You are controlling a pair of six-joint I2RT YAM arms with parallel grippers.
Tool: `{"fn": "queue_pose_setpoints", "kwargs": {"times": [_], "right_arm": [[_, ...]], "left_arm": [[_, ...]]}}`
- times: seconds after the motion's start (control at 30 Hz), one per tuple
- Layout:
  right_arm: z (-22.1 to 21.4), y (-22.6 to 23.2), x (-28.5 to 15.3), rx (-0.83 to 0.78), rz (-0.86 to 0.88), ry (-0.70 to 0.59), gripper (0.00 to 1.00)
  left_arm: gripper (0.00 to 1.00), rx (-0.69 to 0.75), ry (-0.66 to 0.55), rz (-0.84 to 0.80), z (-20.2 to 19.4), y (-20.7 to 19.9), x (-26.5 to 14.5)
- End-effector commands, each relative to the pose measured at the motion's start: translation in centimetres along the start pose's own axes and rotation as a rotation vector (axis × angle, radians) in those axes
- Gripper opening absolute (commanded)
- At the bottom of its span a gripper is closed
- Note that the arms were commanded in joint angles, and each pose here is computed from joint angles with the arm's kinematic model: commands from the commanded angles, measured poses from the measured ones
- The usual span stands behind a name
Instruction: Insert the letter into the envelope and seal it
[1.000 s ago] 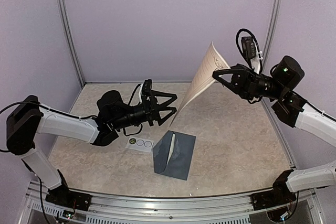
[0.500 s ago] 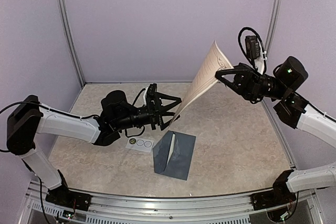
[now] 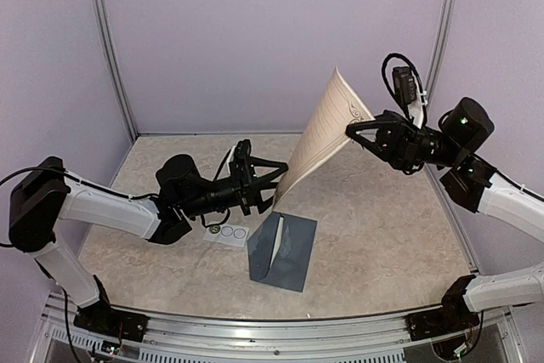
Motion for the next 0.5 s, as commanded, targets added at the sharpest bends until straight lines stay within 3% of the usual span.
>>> {"fn": "queue_pose_setpoints", "kwargs": {"times": [0.0,0.47], "right_arm": [[-0.4,0.8,-0.2,-0.011,-0.001,-0.008,0.0],[-1.5,-0.6,-1.7,0.034,-0.176,-0.042,0.0]], "left_arm": [[0.62,0.026,-0.064,-0.083,1.2,-2.4,-1.3],[0.15,0.042,-0.138,-0.042,1.9,-1.7,-3.0]]}}
Point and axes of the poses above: each gripper's point midway between its finger pads, its own x axis out along the fingers, its own y axis along the line the jaws close on, z = x × y, the point moved 4 cm from there along -x, back along the fingers, and after that the axes turned 6 degrees about x, right-handed, at the moved point
